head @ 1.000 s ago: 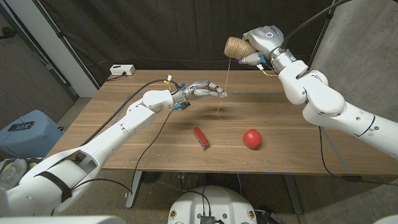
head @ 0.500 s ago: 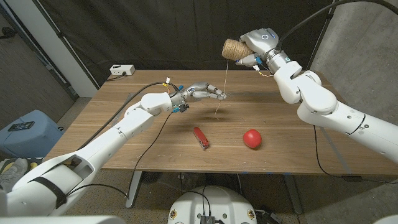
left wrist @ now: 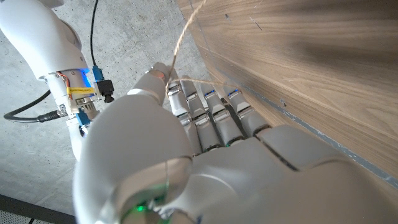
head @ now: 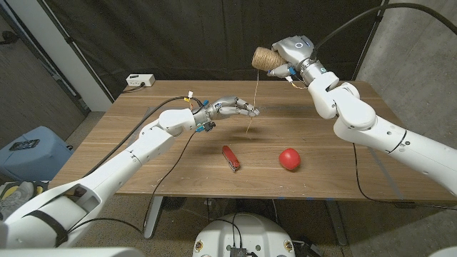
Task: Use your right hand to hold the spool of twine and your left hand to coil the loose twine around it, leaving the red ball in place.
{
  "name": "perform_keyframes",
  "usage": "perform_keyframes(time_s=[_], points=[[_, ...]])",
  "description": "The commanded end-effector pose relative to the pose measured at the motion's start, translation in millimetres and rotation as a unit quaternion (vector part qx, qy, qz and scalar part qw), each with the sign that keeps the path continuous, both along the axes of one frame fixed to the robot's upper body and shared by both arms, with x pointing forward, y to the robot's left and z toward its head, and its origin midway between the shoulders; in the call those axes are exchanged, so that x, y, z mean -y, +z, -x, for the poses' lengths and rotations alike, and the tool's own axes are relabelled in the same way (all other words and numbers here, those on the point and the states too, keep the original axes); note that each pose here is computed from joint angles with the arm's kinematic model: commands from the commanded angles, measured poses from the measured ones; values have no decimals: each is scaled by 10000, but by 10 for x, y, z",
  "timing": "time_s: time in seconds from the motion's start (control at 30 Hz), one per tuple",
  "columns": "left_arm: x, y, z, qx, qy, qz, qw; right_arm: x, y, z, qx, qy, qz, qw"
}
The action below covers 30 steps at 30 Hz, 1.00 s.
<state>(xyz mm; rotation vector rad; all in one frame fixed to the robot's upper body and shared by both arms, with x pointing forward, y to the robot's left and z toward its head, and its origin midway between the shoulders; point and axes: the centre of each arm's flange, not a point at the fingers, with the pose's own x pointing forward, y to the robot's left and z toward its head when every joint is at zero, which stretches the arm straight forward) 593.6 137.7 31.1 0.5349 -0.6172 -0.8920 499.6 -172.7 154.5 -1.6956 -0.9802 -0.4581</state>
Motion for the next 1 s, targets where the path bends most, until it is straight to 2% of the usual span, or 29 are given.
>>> perform_keyframes(time_s=[0.03, 0.53, 1.0], points=[[36, -55, 126, -36, -104, 31, 9999, -31, -20, -146, -77, -57, -66, 9999], [103, -77, 213, -31, -172, -29, 9998, 8, -77, -237, -200, -95, -144, 9997], [91, -33, 162, -36, -189, -35, 9998, 28, -65, -347, -262, -113, -202, 9994]])
